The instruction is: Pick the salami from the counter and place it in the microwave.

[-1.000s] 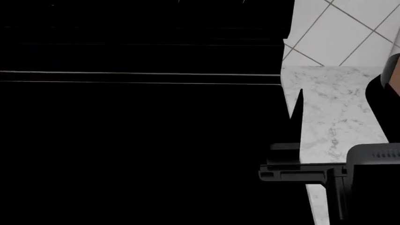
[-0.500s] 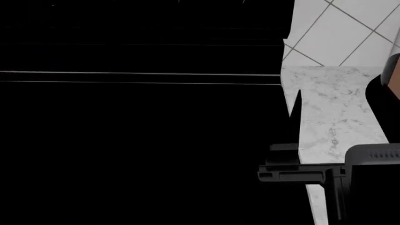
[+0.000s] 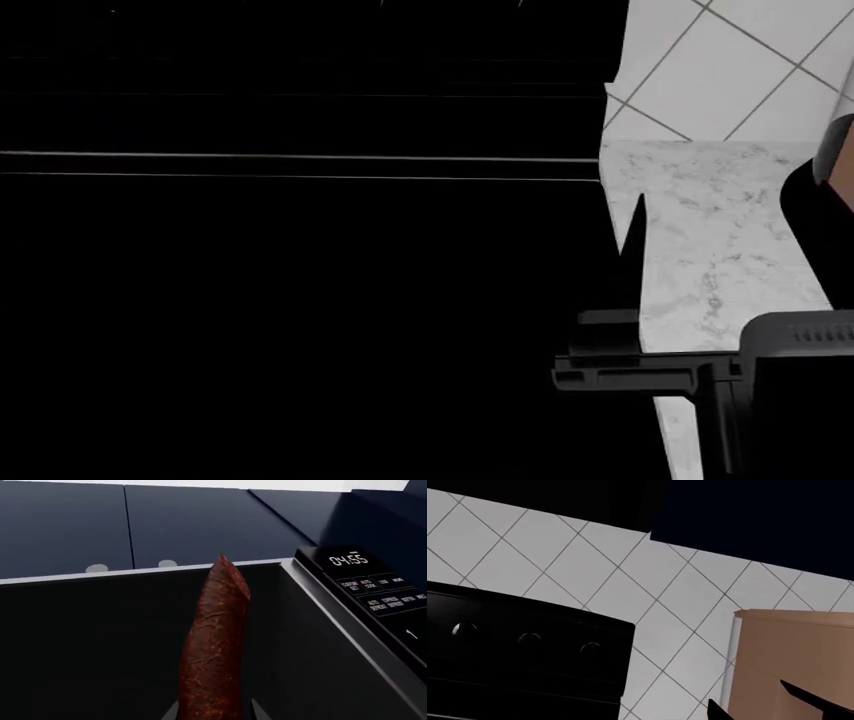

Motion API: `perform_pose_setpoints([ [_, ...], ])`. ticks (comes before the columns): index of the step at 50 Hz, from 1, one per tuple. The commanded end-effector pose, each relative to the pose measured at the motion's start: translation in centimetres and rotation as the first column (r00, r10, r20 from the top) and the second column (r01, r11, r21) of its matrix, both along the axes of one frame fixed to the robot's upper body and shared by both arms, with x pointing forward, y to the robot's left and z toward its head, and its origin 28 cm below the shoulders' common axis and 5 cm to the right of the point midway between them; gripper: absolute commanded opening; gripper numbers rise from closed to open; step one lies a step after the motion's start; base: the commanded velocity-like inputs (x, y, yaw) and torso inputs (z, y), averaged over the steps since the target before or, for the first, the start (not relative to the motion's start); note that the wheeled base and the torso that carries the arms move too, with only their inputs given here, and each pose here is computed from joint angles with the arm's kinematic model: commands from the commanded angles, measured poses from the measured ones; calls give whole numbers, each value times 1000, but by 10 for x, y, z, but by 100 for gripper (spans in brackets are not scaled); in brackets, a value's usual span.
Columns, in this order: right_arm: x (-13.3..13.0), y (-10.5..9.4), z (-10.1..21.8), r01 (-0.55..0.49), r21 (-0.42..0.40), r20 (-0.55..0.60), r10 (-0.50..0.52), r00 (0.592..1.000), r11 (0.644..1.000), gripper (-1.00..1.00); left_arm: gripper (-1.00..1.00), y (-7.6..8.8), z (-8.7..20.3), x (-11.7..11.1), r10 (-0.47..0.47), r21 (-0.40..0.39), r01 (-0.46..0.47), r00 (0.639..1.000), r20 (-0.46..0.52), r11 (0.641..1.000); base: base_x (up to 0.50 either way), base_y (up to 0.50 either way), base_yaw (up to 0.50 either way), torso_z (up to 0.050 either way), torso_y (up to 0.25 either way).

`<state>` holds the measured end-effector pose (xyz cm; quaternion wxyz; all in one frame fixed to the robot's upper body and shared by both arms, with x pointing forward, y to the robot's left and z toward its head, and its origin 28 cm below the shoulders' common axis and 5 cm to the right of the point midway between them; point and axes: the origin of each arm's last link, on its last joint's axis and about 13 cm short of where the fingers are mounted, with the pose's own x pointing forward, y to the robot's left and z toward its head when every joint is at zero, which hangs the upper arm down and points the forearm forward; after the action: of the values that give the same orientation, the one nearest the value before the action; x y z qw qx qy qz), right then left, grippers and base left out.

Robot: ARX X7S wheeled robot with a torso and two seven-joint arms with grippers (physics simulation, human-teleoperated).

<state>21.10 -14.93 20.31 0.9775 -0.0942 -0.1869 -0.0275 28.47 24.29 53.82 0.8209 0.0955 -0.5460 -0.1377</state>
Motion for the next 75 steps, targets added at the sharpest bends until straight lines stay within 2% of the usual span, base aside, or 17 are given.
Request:
perform_pose_setpoints([
  [1, 0, 0, 1, 0, 0, 1, 0, 1000, 1000, 100, -100, 3, 23, 6, 15, -73, -16, 1000, -22, 997, 0, 0, 0, 0, 0],
  [3, 1, 0, 0, -1, -1, 0, 1, 1000, 1000, 100, -100, 5, 29, 9, 24, -97, -29, 998, -51, 995, 0, 0, 0, 0, 0],
  [8, 0, 0, 1, 0, -1, 1, 0, 1000, 1000, 100, -100, 5, 42, 13, 37, -117, -43, 998, -50, 992, 0, 0, 0, 0, 0],
  [19, -1, -1, 0, 4, 0, 1, -4, 1000, 1000, 100, -100, -2, 58, 24, 65, -109, -72, 996, -67, 991, 0, 0, 0, 0, 0],
  [45, -1, 0, 2, 3, -7, -2, -3, 1000, 1000, 100, -100, -3, 56, 26, 105, -129, -134, 973, -207, 983, 0, 0, 0, 0, 0],
  [59, -2, -1, 1, 4, -5, -3, -4, 1000, 1000, 100, -100, -8, 55, 26, 85, -91, -114, 958, -274, 989, 0, 0, 0, 0, 0],
  [75, -2, -1, 2, 4, -6, -2, -4, 1000, 1000, 100, -100, -6, 53, 25, 65, -164, -134, 926, -371, 977, 0, 0, 0, 0, 1],
])
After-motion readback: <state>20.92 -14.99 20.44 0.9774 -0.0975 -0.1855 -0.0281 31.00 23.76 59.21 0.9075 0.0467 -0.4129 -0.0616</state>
